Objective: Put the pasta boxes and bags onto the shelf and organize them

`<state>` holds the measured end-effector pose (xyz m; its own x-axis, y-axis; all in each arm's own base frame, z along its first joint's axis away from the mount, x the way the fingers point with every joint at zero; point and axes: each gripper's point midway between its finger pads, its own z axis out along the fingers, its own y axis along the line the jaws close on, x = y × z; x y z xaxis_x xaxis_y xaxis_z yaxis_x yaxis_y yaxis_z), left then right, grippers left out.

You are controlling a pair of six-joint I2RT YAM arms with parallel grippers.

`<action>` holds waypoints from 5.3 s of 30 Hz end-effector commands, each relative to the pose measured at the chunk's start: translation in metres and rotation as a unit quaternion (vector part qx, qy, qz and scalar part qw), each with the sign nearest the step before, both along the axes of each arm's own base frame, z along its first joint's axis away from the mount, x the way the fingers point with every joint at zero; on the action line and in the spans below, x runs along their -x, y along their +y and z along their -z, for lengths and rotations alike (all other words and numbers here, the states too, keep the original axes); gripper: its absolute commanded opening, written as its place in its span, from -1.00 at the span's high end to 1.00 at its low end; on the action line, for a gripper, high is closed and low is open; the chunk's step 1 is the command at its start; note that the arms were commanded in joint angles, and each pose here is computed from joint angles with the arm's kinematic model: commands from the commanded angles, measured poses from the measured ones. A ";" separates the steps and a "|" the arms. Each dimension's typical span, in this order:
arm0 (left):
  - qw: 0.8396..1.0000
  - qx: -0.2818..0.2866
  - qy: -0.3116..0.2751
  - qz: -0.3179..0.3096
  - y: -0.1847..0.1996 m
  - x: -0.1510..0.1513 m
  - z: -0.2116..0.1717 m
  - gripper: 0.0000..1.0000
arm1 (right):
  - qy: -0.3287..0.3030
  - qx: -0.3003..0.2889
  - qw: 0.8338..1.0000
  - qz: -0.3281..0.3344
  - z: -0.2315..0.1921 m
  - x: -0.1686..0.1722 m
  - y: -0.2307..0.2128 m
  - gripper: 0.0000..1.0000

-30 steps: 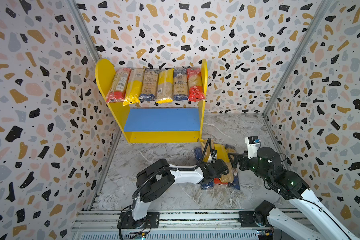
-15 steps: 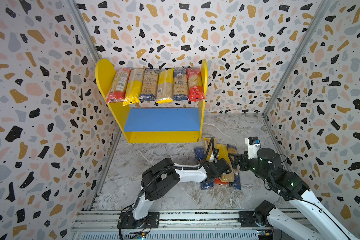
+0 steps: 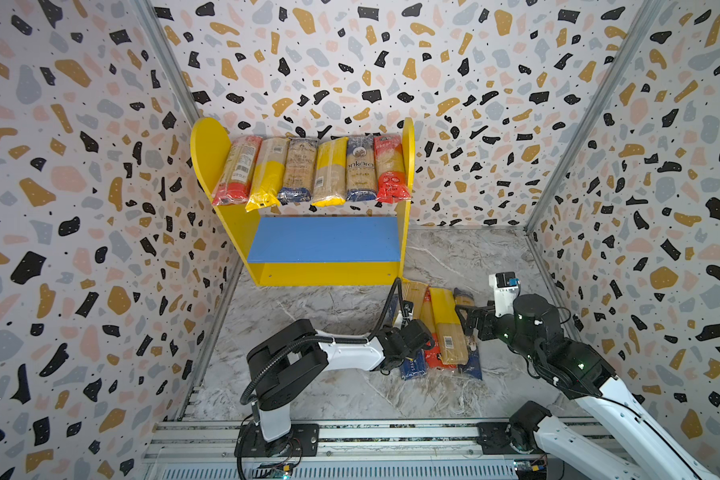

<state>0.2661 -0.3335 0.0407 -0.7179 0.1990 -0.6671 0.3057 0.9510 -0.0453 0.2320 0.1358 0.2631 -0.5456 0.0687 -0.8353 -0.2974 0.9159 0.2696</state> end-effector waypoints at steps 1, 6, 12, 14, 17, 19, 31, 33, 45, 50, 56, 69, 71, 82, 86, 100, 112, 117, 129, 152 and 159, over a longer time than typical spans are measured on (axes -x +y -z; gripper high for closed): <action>0.993 -0.093 0.063 0.017 0.035 0.023 0.043 -0.63 | -0.009 -0.007 1.000 -0.004 -0.006 -0.002 0.003 -0.98; 0.994 -0.087 0.060 0.026 0.027 0.020 0.042 -0.82 | -0.009 -0.008 1.000 0.001 -0.007 -0.002 0.001 -0.98; 0.993 -0.086 0.071 0.041 0.016 0.020 0.057 -0.78 | -0.007 -0.005 1.000 0.002 -0.006 -0.002 0.000 -0.98; 0.993 -0.080 0.078 0.046 0.013 0.022 0.062 -0.69 | -0.006 -0.004 1.000 0.004 -0.006 -0.002 -0.001 -0.98; 0.993 -0.076 0.082 0.046 0.014 0.024 0.065 -0.54 | -0.008 -0.002 1.000 0.004 -0.007 -0.003 -0.001 -0.98; 0.993 -0.074 0.082 0.046 0.016 0.026 0.065 -0.40 | -0.007 0.001 1.000 0.004 -0.007 -0.004 0.000 -0.98; 0.996 -0.070 0.047 0.041 0.025 0.019 0.033 0.44 | -0.007 0.002 1.000 0.003 -0.008 -0.008 0.002 -0.98; 0.996 -0.069 0.039 0.041 0.026 0.017 0.026 0.59 | -0.006 0.001 1.000 0.002 -0.009 -0.007 0.003 -0.98; 0.998 -0.035 0.001 0.059 0.028 0.013 -0.004 1.00 | -0.006 0.001 1.000 -0.004 -0.015 -0.011 0.008 -0.98; 0.998 0.000 -0.020 0.065 0.029 0.011 -0.024 1.00 | -0.004 0.000 1.000 -0.008 -0.017 -0.014 0.011 -0.98; 0.996 0.023 -0.039 0.071 0.030 0.008 -0.042 1.00 | -0.002 0.000 1.000 -0.011 -0.018 -0.018 0.015 -0.98; 0.992 0.070 -0.069 0.074 0.046 0.012 -0.089 1.00 | -0.003 0.003 1.000 -0.016 -0.019 -0.024 0.021 -0.98; 0.992 0.077 -0.072 0.075 0.048 0.014 -0.096 1.00 | -0.002 0.004 1.000 -0.018 -0.018 -0.025 0.022 -0.98; 0.987 0.073 -0.146 0.004 0.096 0.009 -0.159 1.00 | -0.005 0.000 1.000 -0.022 -0.021 -0.023 0.023 -0.98; 0.979 0.083 -0.182 -0.036 0.118 0.003 -0.187 1.00 | -0.005 -0.001 1.000 -0.023 -0.021 -0.023 0.023 -0.98; 0.957 0.147 -0.233 -0.088 0.133 -0.080 -0.242 1.00 | -0.011 0.002 1.000 -0.016 -0.025 -0.022 0.019 -0.98; 0.949 0.171 -0.246 -0.096 0.098 -0.169 -0.259 1.00 | -0.020 0.003 0.999 -0.034 -0.030 -0.021 0.023 -0.98; 0.949 0.177 -0.243 -0.098 0.080 -0.197 -0.255 1.00 | -0.031 -0.013 0.997 -0.073 -0.036 -0.022 0.040 -0.98; 0.950 0.176 -0.240 -0.099 0.052 -0.248 -0.244 1.00 | -0.051 -0.030 0.990 -0.130 -0.046 -0.029 0.067 -0.98; 0.955 0.203 -0.202 -0.076 0.028 -0.264 -0.221 -0.48 | -0.050 -0.004 0.993 -0.104 -0.049 -0.039 0.060 -0.98; 0.955 0.214 -0.194 -0.064 0.033 -0.245 -0.220 -0.75 | -0.054 -0.006 0.993 -0.103 -0.053 -0.037 0.059 -0.98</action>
<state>0.5183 -0.2915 0.2101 -0.4960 -0.1624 -0.8530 0.1847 0.9401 -0.2864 0.2722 0.2002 0.2886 -0.5055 -0.0525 -0.8612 -0.5009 0.8306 0.2433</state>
